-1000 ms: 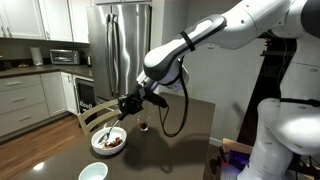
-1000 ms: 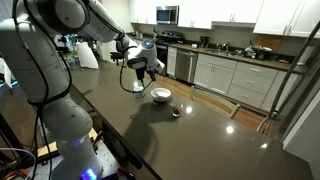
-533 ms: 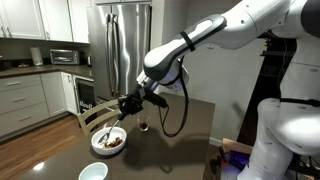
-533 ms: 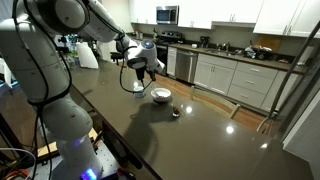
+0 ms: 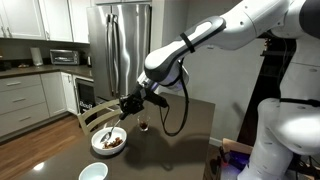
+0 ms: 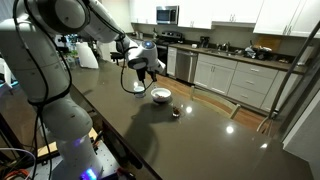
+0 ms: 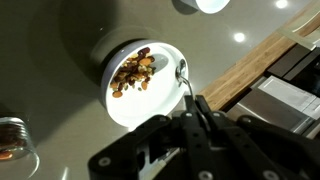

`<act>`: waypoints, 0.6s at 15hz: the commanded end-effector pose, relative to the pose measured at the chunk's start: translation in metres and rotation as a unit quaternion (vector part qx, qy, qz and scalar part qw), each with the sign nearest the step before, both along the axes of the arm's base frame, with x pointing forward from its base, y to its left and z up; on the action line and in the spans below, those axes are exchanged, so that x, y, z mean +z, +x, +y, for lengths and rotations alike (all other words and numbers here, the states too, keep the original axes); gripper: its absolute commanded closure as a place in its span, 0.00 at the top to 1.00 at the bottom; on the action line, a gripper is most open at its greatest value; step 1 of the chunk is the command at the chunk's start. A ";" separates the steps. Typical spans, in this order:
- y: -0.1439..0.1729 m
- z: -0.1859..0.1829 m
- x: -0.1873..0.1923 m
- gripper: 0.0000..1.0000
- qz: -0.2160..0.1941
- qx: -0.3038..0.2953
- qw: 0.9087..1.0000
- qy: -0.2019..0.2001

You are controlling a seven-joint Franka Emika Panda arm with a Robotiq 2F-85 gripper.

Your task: Use the spoon from the empty white bowl to scoop contents from the other white bowl and put them in the empty one

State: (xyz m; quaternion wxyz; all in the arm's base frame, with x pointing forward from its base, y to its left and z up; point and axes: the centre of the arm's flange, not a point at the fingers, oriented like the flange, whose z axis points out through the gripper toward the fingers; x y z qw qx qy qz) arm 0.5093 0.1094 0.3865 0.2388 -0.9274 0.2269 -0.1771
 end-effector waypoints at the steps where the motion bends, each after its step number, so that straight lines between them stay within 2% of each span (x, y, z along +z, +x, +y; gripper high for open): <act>1: -0.005 -0.013 -0.001 0.04 0.000 -0.017 1.000 -0.018; 9: -0.007 -0.035 -0.006 0.04 0.007 -0.031 0.999 -0.036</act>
